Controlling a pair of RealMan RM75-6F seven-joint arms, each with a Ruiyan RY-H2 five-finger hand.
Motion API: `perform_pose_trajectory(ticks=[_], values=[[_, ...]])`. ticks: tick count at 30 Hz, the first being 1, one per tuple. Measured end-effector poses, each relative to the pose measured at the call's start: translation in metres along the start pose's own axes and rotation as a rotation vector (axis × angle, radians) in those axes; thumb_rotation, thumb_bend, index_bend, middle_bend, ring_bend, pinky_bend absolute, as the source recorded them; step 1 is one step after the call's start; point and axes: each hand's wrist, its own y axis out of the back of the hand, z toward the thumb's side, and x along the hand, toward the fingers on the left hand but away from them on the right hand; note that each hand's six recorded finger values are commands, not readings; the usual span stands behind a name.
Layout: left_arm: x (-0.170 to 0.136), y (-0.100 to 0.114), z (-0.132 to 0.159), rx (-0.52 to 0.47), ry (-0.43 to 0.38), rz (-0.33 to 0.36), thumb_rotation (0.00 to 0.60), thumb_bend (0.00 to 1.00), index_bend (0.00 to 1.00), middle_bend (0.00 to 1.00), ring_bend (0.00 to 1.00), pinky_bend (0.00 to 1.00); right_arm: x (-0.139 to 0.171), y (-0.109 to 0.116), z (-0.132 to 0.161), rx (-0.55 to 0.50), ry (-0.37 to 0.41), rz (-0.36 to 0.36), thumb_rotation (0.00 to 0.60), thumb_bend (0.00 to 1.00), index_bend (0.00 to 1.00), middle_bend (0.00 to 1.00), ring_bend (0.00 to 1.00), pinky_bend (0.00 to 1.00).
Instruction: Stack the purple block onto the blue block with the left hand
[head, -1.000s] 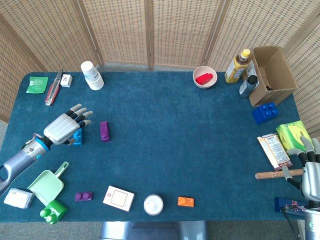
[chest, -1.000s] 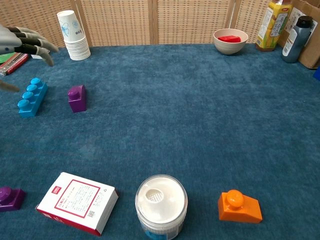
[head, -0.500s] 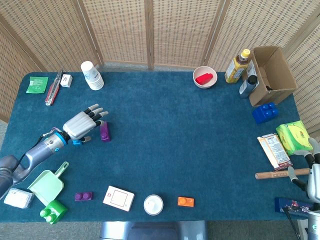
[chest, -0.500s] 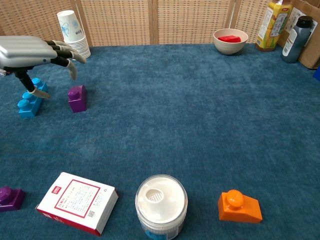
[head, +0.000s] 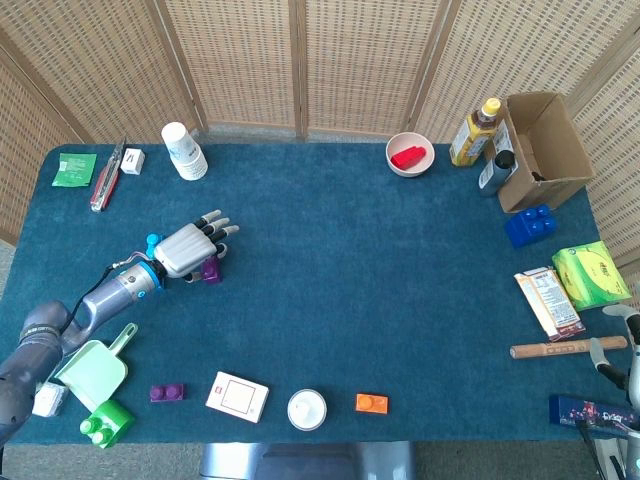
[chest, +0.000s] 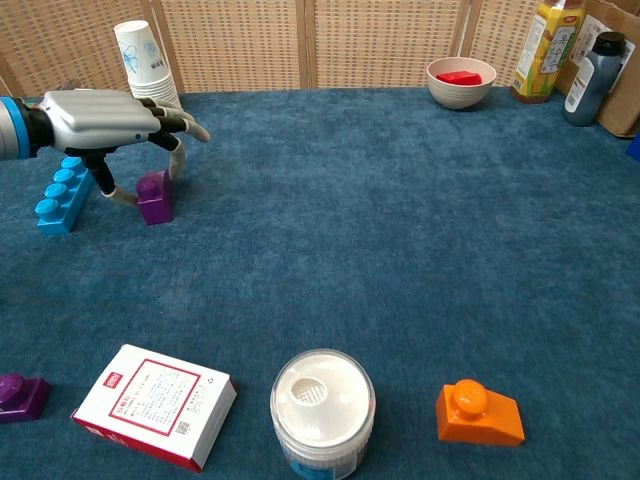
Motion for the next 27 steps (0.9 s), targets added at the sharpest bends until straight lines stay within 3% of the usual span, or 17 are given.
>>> perform_pose_trajectory(ticks=[10, 27], values=[[0.013, -0.001, 0.001, 0.009, 0.006, -0.013, 0.6, 0.27, 0.56, 0.14, 0.06, 0.0, 0.002, 0.002, -0.002, 0.002, -0.012, -0.004, 0.6, 0.28, 0.38, 0.14, 0.0, 0.0], [0.019, 0.0, -0.005, 0.019, 0.029, -0.027, 0.6, 0.28, 0.59, 0.16, 0.07, 0.0, 0.005, 0.005, -0.003, -0.006, -0.012, -0.016, 0.6, 0.28, 0.38, 0.14, 0.0, 0.0]])
